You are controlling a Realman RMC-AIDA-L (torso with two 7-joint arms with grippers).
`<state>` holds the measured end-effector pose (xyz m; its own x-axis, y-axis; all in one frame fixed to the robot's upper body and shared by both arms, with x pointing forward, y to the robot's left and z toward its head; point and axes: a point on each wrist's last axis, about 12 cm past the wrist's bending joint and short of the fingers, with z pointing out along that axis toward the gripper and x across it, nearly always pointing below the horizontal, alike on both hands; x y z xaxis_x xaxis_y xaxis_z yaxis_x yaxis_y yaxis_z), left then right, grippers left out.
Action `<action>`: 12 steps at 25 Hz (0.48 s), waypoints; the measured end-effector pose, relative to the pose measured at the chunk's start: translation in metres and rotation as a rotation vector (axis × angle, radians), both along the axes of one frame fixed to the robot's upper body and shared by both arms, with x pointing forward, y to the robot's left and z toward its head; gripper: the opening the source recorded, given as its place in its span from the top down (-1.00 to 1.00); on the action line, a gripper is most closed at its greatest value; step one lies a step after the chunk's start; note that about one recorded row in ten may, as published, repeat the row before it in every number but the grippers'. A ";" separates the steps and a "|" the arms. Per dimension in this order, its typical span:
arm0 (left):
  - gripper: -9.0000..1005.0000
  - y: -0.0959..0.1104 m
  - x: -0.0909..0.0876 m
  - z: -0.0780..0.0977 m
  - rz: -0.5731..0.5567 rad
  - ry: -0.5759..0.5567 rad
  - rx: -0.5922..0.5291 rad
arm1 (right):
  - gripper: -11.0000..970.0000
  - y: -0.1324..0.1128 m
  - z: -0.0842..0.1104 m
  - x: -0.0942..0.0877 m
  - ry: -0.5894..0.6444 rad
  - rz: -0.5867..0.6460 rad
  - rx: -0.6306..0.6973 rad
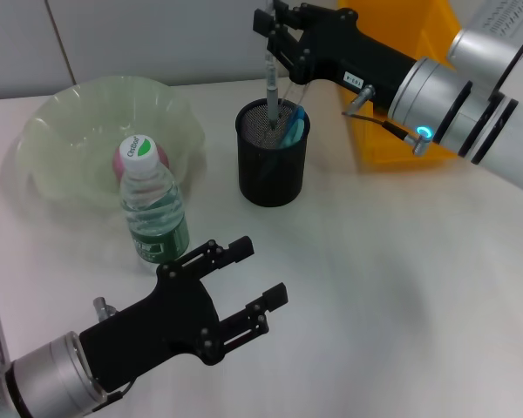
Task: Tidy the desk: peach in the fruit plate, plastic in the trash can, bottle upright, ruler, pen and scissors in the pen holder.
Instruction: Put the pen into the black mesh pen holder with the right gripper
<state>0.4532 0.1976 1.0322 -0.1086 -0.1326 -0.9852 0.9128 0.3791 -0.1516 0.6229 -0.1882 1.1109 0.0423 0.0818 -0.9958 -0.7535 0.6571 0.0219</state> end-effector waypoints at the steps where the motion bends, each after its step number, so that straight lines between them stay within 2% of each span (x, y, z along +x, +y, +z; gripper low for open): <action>1: -0.37 0.001 0.000 0.000 -0.001 -0.001 0.000 | 0.38 0.001 -0.001 0.000 0.002 0.005 -0.005; 8: -0.37 0.004 0.002 0.002 -0.007 0.000 0.001 | 0.36 0.000 -0.003 -0.003 0.021 0.016 -0.001; 12: -0.37 0.007 0.002 0.003 -0.022 -0.005 0.007 | 0.03 -0.010 0.001 -0.008 0.036 0.041 0.053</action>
<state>0.4547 0.2049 1.0350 -0.1061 -0.1235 -0.9867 0.9218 0.3598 -0.1441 0.6148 -0.1987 1.1114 0.0016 0.1352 -0.9908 -0.7780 0.6226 0.0837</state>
